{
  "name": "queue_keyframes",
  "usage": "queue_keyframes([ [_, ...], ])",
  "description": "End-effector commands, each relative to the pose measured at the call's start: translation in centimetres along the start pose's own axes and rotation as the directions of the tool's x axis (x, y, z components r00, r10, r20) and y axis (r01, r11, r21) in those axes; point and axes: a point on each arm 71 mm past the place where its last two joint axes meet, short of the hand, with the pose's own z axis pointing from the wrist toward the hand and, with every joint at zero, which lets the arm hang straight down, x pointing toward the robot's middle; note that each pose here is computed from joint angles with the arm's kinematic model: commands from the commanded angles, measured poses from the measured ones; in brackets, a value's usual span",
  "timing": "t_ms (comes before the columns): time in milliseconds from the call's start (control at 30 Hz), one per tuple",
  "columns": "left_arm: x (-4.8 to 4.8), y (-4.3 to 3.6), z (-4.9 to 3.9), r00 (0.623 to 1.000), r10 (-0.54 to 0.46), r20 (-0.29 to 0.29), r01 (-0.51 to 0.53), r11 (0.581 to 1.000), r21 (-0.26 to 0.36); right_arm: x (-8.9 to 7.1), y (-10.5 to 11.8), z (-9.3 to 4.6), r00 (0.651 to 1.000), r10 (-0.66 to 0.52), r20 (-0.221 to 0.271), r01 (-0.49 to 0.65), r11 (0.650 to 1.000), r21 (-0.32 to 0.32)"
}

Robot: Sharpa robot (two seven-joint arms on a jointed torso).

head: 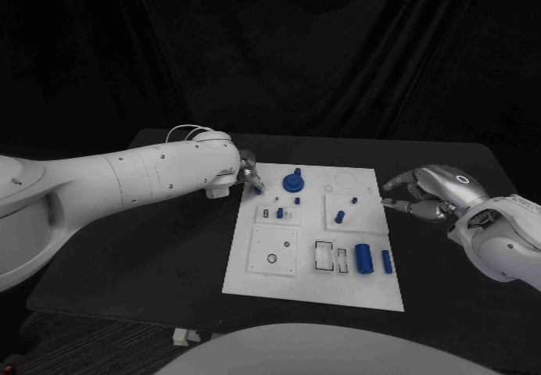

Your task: Assemble the parts on the task board

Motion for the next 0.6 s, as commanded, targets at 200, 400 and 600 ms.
queue_keyframes([
  [200,0.84,0.04,-1.51,1.000,-0.002,-0.010,0.002,0.999,0.042,0.0,-0.3,-0.4,1.000,-0.005,-0.008,0.005,1.000,0.015],
  [400,1.27,-0.33,-3.06,1.000,0.010,-0.024,-0.008,0.998,0.061,0.0,-0.4,-0.5,1.000,-0.005,-0.009,0.005,1.000,0.020],
  [600,1.85,-0.79,-4.10,1.000,0.012,-0.026,-0.010,0.998,0.070,0.0,-0.4,-0.6,1.000,-0.004,-0.009,0.004,1.000,0.020],
])
